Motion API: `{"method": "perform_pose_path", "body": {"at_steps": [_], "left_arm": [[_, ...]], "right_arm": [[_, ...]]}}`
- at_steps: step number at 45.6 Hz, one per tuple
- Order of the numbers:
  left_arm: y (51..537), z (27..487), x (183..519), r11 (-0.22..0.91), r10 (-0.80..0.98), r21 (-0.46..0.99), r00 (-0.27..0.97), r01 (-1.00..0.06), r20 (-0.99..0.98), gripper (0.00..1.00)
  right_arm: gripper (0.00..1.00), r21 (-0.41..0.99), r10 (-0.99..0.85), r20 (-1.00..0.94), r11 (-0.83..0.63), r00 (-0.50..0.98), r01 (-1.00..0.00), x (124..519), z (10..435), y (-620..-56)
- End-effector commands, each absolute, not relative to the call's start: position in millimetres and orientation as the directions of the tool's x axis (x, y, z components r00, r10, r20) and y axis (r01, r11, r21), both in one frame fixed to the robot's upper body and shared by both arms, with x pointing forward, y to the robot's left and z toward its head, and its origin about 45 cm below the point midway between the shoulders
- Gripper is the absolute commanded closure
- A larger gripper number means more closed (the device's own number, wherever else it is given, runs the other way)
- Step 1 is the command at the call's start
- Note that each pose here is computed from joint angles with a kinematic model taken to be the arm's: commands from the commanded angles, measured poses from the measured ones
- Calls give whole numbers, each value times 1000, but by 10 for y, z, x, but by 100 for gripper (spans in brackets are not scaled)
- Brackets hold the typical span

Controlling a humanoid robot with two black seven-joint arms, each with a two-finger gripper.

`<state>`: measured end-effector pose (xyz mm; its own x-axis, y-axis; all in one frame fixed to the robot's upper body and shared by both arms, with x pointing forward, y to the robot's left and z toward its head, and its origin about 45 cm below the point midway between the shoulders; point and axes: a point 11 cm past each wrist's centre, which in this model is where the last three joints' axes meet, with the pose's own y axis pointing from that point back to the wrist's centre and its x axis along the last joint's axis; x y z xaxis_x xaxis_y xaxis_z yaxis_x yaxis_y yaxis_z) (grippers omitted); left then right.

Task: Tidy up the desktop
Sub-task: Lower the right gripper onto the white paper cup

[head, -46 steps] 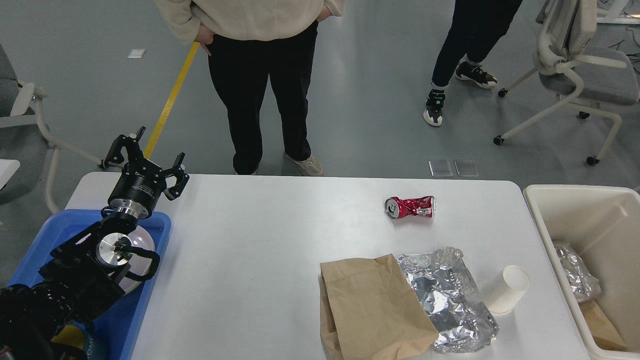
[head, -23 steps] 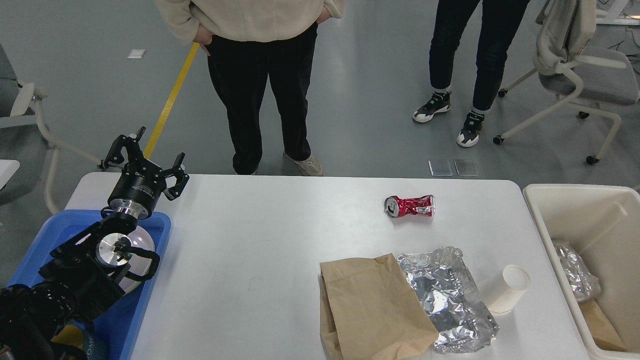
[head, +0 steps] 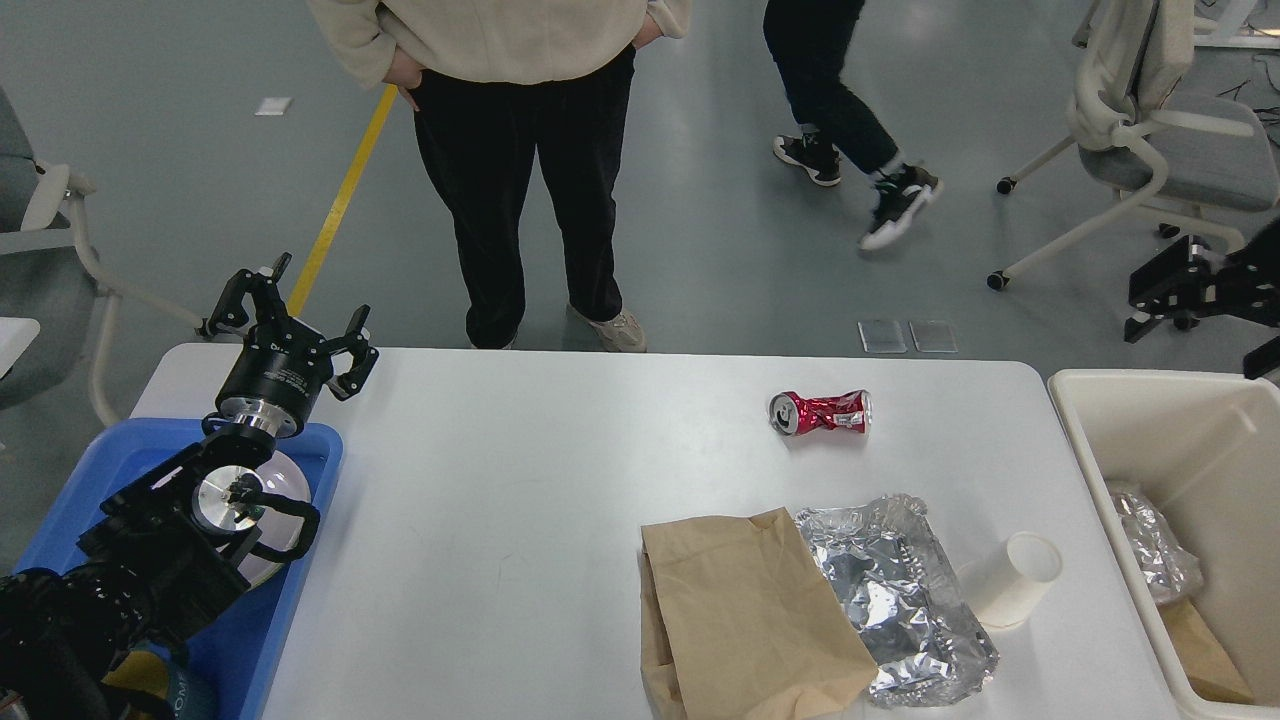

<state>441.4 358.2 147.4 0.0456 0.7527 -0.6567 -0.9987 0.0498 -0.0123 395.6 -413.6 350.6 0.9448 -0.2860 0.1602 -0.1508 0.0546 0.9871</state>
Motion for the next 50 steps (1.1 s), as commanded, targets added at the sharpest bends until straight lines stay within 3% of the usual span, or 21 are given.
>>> {"method": "perform_pose_path", "body": {"at_steps": [1, 11, 20, 50], "left_arm": [[3582, 1474, 4414, 50, 753, -12, 46, -999, -657, 3], [3582, 1474, 4414, 50, 753, -12, 46, -999, -657, 3], [3582, 1474, 4414, 50, 753, -12, 46, -999, -657, 3], [3582, 1474, 4414, 50, 753, -12, 46, -999, -657, 3]], "right_arm": [[0, 995, -225, 86, 67, 970, -73, 3948, 3225, -3901], [0, 994, -195, -90, 44, 977, 101, 3706, 2485, -3716], [0, 982, -226, -175, 35, 958, 187, 3470, 2125, -3834], [0, 973, -325, -229, -89, 918, 211, 3283, 1665, -3874]]}}
